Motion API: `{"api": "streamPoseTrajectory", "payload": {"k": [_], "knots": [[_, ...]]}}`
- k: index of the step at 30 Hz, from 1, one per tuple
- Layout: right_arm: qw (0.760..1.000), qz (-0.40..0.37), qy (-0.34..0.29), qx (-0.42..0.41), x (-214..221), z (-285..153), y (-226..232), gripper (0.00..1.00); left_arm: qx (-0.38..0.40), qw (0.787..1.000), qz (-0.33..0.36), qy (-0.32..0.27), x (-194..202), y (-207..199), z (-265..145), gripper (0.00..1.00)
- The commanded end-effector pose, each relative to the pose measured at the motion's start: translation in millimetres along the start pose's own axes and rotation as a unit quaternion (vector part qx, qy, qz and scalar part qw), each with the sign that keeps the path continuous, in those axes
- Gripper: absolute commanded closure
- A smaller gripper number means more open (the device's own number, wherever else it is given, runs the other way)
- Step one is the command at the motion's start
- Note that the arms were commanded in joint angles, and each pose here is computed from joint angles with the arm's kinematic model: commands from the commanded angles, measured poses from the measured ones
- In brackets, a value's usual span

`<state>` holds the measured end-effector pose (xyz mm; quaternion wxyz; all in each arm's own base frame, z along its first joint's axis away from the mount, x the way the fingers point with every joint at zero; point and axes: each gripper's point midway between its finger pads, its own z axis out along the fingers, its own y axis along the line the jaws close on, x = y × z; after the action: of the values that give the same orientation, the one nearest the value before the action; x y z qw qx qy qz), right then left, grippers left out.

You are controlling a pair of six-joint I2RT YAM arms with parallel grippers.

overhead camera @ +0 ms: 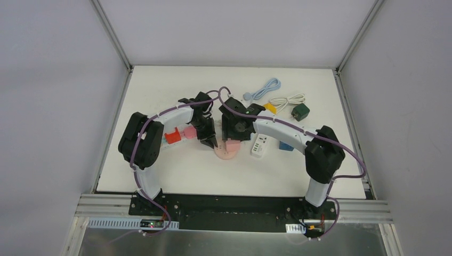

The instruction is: Pull the plug off the socket

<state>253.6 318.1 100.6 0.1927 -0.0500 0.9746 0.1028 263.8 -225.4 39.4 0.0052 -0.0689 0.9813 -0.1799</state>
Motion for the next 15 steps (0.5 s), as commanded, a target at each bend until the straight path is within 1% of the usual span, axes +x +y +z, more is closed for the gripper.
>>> {"api": "streamPoseTrajectory", "payload": {"k": [1,4,9,11,15], "knots": [[0.977,0.062,-0.139,-0.147,-71.0,-101.8,41.8,1.00,-0.058,0.998,0.013,0.013,8.2,22.7,24.3,0.80],[0.977,0.068,-0.140,-0.143,-70.0,-102.8,30.7,1.00,-0.058,0.998,0.013,0.015,7.9,22.6,25.1,0.80],[0.982,0.066,-0.115,-0.133,-55.4,-88.4,23.7,1.00,-0.052,0.999,0.014,0.009,4.5,18.0,22.5,0.80],[0.985,0.061,-0.104,-0.123,-47.8,-75.6,20.8,1.00,-0.044,0.999,0.014,0.007,3.2,14.5,22.1,0.80],[0.993,0.052,-0.074,-0.077,-29.8,-47.7,5.8,1.00,-0.034,0.999,0.012,-0.009,-3.1,8.2,15.3,0.79]]}}
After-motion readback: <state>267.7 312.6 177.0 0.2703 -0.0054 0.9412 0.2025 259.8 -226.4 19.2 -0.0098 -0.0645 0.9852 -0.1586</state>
